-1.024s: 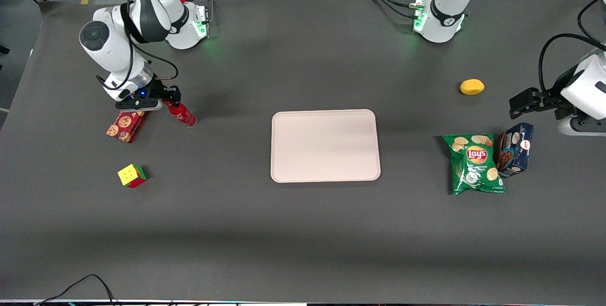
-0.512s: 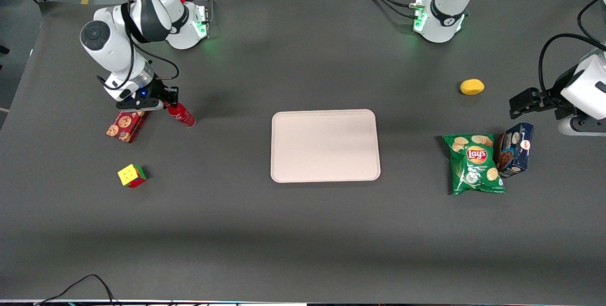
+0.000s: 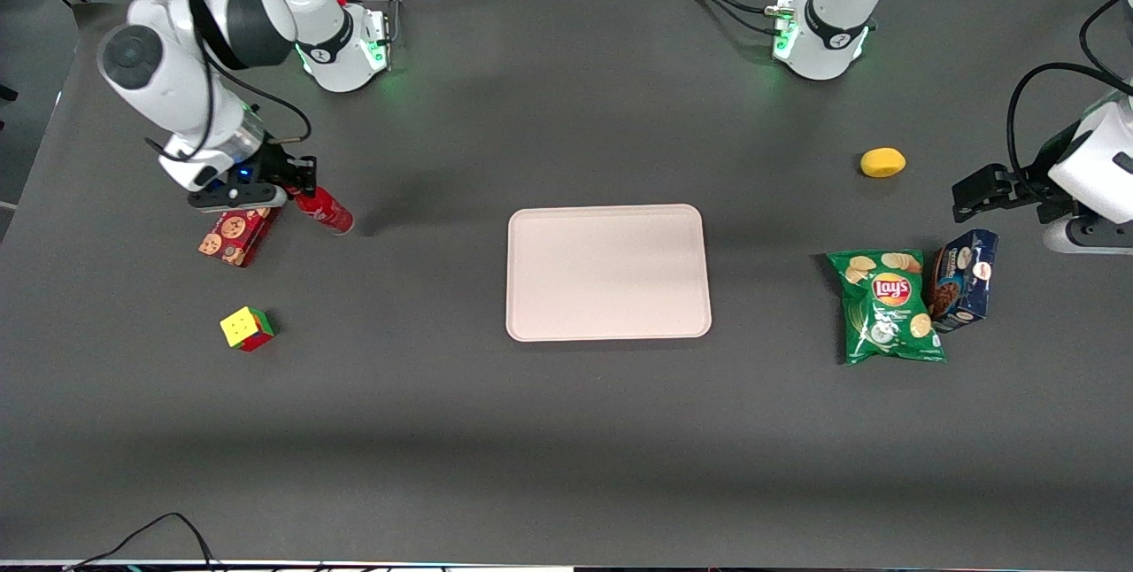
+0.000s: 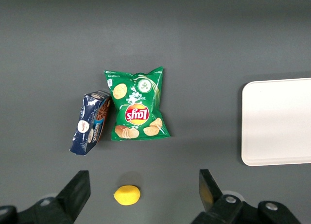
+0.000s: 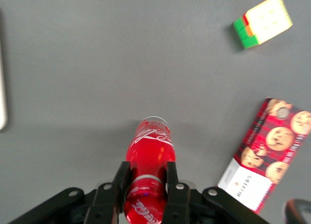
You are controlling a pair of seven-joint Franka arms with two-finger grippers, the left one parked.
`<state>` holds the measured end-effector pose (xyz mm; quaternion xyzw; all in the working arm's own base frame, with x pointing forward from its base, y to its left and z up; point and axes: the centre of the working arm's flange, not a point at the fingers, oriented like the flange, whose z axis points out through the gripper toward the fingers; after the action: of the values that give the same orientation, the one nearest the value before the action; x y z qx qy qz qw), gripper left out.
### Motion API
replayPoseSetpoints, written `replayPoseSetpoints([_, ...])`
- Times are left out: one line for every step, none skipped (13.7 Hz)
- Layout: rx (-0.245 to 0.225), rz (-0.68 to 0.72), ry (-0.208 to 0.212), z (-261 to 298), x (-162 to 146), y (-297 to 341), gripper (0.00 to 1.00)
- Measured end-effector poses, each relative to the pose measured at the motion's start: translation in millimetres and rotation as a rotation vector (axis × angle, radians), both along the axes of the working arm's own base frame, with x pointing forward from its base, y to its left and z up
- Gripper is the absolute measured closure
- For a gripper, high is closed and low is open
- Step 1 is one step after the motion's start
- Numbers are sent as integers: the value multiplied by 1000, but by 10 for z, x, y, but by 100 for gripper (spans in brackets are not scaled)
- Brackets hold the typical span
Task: Place coke bottle on tray
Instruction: 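Lift the bottle and carry it with the right gripper to the tray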
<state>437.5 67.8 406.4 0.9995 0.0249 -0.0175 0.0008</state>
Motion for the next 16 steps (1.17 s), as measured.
replayPoseSetpoints([0, 2, 5, 320, 80, 19, 66])
replayPoseSetpoints([0, 6, 9, 662, 139, 36, 66])
replayPoseSetpoints([0, 9, 12, 996, 172, 51, 66])
replayPoseSetpoints([-1, 14, 13, 1302, 180, 67, 66])
replayPoseSetpoints([0, 19, 9, 1571, 174, 90, 66])
replayPoseSetpoints([0, 25, 2, 1791, 161, 118, 66])
replayPoseSetpoints([2, 30, -6, 1956, 150, 143, 66])
replayPoseSetpoints([3, 34, -11, 2045, 148, 161, 66])
replayPoseSetpoints([4, 39, -16, 2081, 162, 188, 66])
replayPoseSetpoints([7, 51, -16, 2087, 185, 251, 66])
replayPoseSetpoints([18, 71, -13, 2080, 212, 381, 66])
replayPoseSetpoints([34, 72, -8, 2079, 226, 571, 66])
replayPoseSetpoints([44, 59, -5, 2086, 220, 812, 66])
replayPoseSetpoints([49, 33, -6, 2101, 195, 1093, 66])
replayPoseSetpoints([53, -9, -8, 2122, 153, 1435, 66])
replayPoseSetpoints([54, -47, -7, 2128, 115, 1719, 66])
